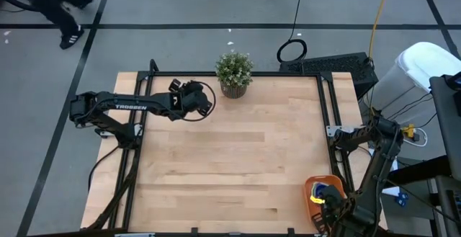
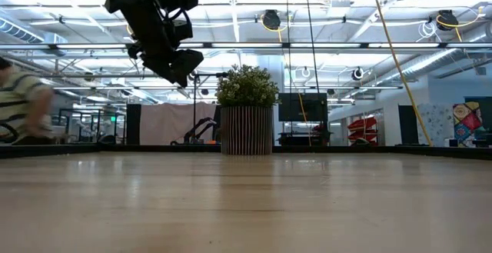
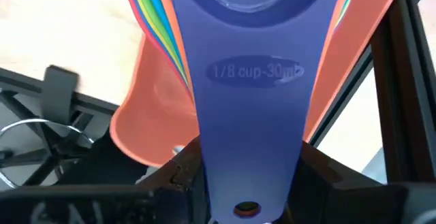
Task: Nest measuring cups in basket
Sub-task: Put the nested measuring cups into the orange bin
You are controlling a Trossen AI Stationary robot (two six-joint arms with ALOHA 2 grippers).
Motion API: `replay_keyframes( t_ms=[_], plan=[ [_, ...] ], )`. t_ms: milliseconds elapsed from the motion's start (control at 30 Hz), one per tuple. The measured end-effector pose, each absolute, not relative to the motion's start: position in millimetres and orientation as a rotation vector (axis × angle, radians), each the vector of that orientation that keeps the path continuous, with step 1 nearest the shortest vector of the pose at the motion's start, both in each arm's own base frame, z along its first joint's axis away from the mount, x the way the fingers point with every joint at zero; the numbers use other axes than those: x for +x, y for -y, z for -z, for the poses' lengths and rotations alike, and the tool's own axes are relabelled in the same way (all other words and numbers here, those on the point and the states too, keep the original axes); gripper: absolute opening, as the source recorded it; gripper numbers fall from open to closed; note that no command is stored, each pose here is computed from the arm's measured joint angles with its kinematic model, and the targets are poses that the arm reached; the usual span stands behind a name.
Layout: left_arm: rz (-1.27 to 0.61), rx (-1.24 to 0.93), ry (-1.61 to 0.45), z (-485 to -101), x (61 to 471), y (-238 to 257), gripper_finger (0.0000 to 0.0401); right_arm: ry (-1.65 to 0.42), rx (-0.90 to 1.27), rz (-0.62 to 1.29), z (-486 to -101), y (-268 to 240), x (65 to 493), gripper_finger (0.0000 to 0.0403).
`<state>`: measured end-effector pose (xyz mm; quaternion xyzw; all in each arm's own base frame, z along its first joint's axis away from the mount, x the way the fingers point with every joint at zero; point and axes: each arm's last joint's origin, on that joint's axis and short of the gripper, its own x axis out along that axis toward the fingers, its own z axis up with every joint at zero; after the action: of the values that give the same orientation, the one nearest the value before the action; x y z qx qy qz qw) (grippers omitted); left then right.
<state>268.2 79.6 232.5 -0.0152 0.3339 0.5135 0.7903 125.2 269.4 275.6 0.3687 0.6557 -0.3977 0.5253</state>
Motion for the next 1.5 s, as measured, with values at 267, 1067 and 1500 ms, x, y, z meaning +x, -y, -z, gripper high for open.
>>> replay_keyframes(
  t_ms=[267,1067,1500],
  plan=[
    [-1.110,-0.046,-0.713,-232,268,-79,0.0186,-1.628,0.884,0.941,-256,-272,122,0.0126],
    [-1.111,-0.048,-0.713,-232,268,-79,0.0186,-1.754,0.515,0.571,-245,-268,117,0.0126],
    [-1.087,-0.041,-0.711,-232,270,-73,0.0186,-1.811,0.270,0.394,-246,-263,111,0.0126]
  ],
)
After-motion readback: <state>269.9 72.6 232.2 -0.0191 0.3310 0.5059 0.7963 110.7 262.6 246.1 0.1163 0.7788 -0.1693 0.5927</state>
